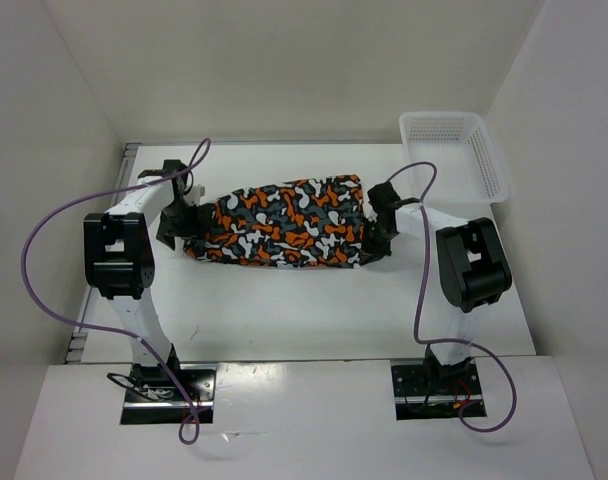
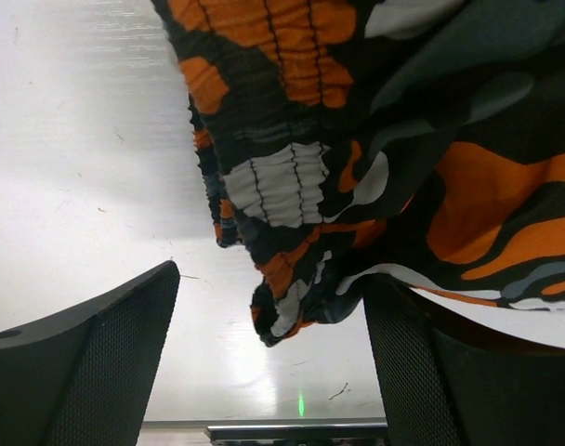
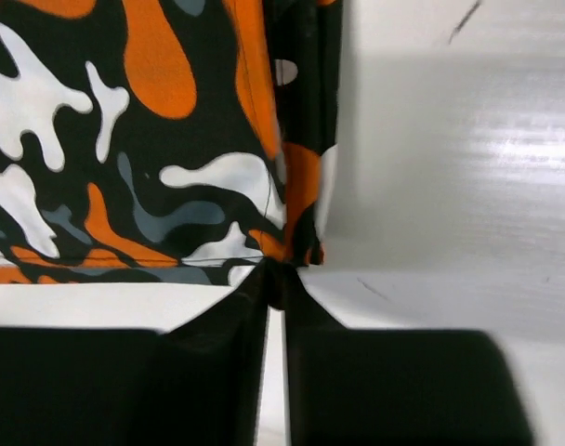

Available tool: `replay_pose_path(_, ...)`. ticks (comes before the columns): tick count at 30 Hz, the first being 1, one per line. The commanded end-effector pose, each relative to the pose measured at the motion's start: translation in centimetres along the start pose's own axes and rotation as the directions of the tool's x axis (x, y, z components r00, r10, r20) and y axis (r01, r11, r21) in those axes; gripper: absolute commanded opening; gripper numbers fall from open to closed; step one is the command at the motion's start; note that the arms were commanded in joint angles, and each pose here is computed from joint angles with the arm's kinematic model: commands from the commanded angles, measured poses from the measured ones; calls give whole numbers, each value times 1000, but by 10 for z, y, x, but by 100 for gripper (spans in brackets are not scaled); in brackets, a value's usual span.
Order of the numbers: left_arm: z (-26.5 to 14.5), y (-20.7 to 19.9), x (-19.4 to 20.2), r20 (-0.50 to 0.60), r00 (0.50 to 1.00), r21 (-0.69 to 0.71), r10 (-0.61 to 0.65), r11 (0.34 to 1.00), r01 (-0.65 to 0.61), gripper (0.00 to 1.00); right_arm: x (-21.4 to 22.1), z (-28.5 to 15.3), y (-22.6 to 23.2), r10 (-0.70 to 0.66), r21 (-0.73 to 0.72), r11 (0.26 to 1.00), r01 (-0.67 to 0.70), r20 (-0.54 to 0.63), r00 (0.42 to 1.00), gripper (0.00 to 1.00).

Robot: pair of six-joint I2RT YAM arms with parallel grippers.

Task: Fold and stack the shorts
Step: Fold the shorts

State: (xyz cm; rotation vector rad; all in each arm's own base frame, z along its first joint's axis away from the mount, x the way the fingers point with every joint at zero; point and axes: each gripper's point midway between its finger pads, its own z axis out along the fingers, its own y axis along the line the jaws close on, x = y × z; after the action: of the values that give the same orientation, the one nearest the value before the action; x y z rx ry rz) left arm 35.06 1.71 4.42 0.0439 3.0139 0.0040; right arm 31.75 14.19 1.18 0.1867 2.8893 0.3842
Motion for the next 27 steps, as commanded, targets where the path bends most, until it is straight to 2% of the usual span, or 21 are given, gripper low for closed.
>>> replay_pose_path(1, -12, 0, -10, 43, 999, 14, -1, 1000, 0, 87, -35, 15, -8, -50, 62, 997, 44, 103, 993, 8)
replay_pose_path(3, -26, -2, -27, 104, 995, 23, 0, 1000, -2, 88, -50, 13, -6, -106, 70, 993, 98, 134, 985, 0)
replay_pose_path(5, -38, -4, -35, 135, 991, 37, 0, 999, -5, 91, -68, 9, 0, -150, 74, 987, 139, 176, 973, 0)
replay_pose_path(7, -57, -6, -45, 189, 982, 46, 1, 999, -10, 96, -83, 5, 3, -254, 84, 967, 241, 204, 945, 0)
replay_pose_path(9, -67, -9, -46, 212, 977, 62, 1, 998, -15, 99, -98, -3, 7, -387, 97, 922, 375, 240, 890, 0)
replay_pose_path(11, -78, -14, -58, 253, 967, 92, 2, 995, -26, 100, -112, -14, 7, -472, 145, 881, 450, 265, 841, 0)
replay_pose_path(13, -74, -18, -73, 284, 959, 114, 2, 993, -36, 100, -126, -28, 4, -545, 209, 839, 503, 292, 786, 0)
replay_pose_path(19, -20, -8, -103, 273, 962, 76, 3, 997, -24, 100, -154, -66, 12, -634, 292, 774, 563, 354, 688, 0)
replay_pose_path(25, 20, -30, -125, 254, 966, 92, 45, 993, -70, 100, -191, -102, 31, -712, 359, 701, 616, 409, 571, 0)
replay_pose_path(27, 21, -35, -132, 271, 961, 92, 56, 992, -84, 98, -197, -107, 34, -718, 364, 695, 620, 410, 562, 0)
